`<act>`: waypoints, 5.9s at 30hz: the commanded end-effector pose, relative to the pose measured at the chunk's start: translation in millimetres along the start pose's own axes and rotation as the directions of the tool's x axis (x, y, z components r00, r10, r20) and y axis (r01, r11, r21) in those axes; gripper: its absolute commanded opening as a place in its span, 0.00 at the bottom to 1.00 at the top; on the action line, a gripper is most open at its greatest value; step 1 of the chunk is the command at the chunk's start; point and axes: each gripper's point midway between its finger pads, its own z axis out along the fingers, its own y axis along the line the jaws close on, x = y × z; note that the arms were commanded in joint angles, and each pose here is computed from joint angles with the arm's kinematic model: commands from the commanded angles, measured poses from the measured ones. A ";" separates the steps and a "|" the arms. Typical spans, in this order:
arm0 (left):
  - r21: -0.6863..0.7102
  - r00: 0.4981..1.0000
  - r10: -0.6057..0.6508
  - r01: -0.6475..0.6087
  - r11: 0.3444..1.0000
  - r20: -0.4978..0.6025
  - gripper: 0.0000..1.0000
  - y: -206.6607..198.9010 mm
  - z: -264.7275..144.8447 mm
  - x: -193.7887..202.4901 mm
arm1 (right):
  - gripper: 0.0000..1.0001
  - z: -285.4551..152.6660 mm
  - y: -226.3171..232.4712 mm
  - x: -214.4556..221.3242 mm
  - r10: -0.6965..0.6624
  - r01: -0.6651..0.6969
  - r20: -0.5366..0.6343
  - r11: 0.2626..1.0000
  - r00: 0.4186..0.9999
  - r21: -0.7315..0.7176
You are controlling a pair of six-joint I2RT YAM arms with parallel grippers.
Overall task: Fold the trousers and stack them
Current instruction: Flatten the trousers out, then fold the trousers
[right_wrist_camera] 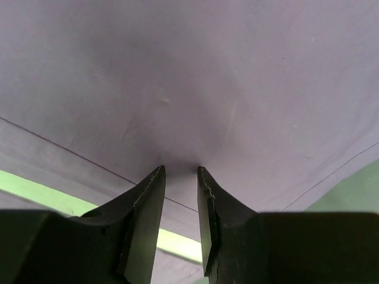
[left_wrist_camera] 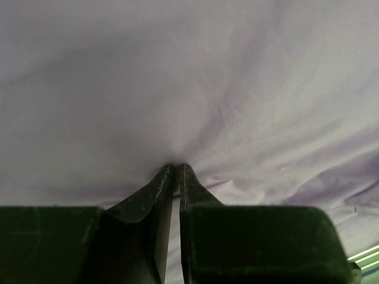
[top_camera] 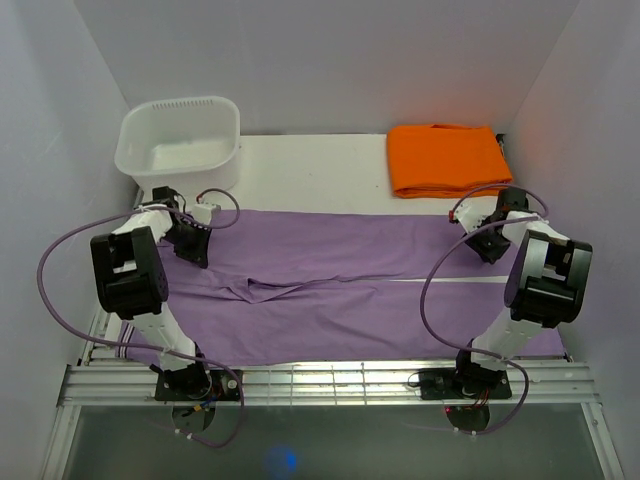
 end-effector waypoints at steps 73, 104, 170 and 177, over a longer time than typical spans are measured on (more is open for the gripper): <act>0.052 0.730 0.684 -0.682 0.729 -0.019 0.01 109.7 -9.9 -13.3 | 0.93 34.0 -102.2 4.4 -0.410 0.443 0.187 0.873 0.893 -0.204; -0.220 0.641 0.756 -0.725 0.653 0.132 0.50 126.6 -57.8 -93.1 | 0.08 5.9 -55.1 16.0 -0.454 0.489 0.181 0.827 0.872 -0.278; 0.153 0.997 -0.070 0.075 0.985 -0.041 0.00 62.2 -36.1 138.9 | 0.08 -65.3 77.7 129.4 -0.202 0.215 0.074 0.940 0.977 -0.266; 0.063 0.987 -0.154 0.157 0.986 -0.046 0.00 102.1 -13.9 101.7 | 0.08 -46.5 42.3 92.4 -0.211 0.221 0.068 0.943 0.975 -0.248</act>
